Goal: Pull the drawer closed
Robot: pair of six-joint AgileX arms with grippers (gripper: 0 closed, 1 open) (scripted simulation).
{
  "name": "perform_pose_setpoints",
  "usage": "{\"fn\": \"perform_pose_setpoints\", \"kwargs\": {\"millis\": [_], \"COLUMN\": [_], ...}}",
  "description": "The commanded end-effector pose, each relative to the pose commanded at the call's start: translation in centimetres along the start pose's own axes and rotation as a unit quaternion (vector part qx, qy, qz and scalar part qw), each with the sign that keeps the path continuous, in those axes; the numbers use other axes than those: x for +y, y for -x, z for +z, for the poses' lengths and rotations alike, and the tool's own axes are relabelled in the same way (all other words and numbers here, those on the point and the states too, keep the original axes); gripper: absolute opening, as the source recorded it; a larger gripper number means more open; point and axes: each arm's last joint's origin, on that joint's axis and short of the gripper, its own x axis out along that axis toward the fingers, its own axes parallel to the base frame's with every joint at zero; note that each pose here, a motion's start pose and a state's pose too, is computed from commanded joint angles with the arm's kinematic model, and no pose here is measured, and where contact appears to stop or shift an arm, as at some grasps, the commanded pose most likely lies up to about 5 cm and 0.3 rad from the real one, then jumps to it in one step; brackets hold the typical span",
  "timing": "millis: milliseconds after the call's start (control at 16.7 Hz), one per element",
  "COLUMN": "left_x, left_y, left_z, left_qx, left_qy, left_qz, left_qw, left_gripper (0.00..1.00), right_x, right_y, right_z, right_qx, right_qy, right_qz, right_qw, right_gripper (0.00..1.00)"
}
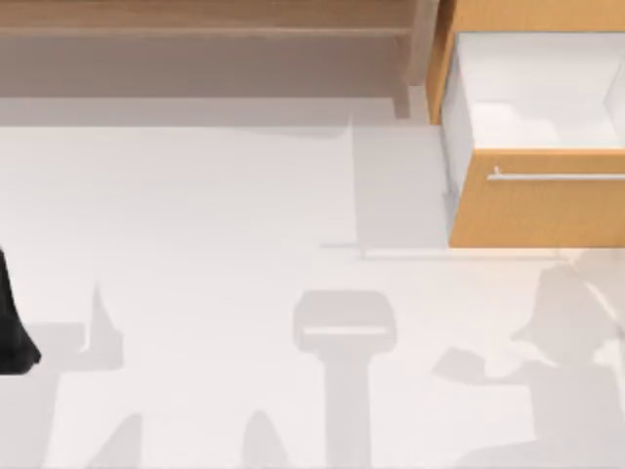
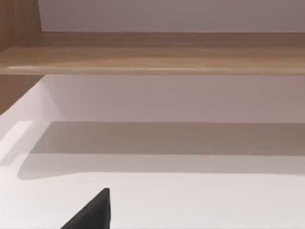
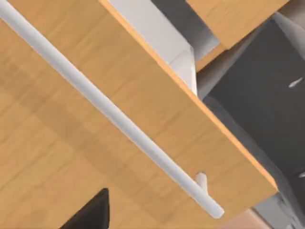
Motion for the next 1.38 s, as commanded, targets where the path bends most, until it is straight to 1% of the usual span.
{"fn": "perform_pose_setpoints", "kwargs": {"millis": [120, 300, 480, 600, 720, 840, 1200, 1380], "left_x": [0.0, 0.0, 0.0, 0.0, 0.0, 0.0, 0.0, 0.0], "left_y": [0.0, 0.0, 0.0, 0.0, 0.0, 0.0, 0.0, 0.0], "left_z": [0.0, 0.0, 0.0, 0.0, 0.0, 0.0, 0.0, 0.0], "left_qx": [0.000, 0.000, 0.000, 0.000, 0.000, 0.000, 0.000, 0.000], "left_qy": [0.000, 0.000, 0.000, 0.000, 0.000, 0.000, 0.000, 0.000], "left_qz": [0.000, 0.000, 0.000, 0.000, 0.000, 0.000, 0.000, 0.000], "left_qw": [1.000, 1.000, 1.000, 1.000, 1.000, 1.000, 1.000, 1.000], "left_gripper": [1.00, 1.00, 1.00, 1.00, 1.00, 1.00, 1.00, 1.00], "right_x": [2.0, 4.5, 6.6, 7.6, 8.3, 8.6, 8.6, 8.5], "right_y": [-0.1, -0.1, 0.0, 0.1, 0.2, 0.3, 0.3, -0.8], "right_z": [0.9, 2.3, 3.6, 4.2, 4.7, 4.9, 4.8, 5.0], "right_qx": [-0.003, -0.009, -0.014, -0.016, -0.017, -0.017, -0.015, -0.017], "right_qy": [0.083, 0.195, 0.283, 0.326, 0.353, 0.365, 0.367, 0.366], "right_qz": [-0.003, -0.015, -0.032, -0.043, -0.051, -0.055, -0.053, -0.056], "right_qw": [0.997, 0.981, 0.958, 0.944, 0.934, 0.929, 0.929, 0.929], "right_gripper": [1.00, 1.00, 1.00, 1.00, 1.00, 1.00, 1.00, 1.00]}}
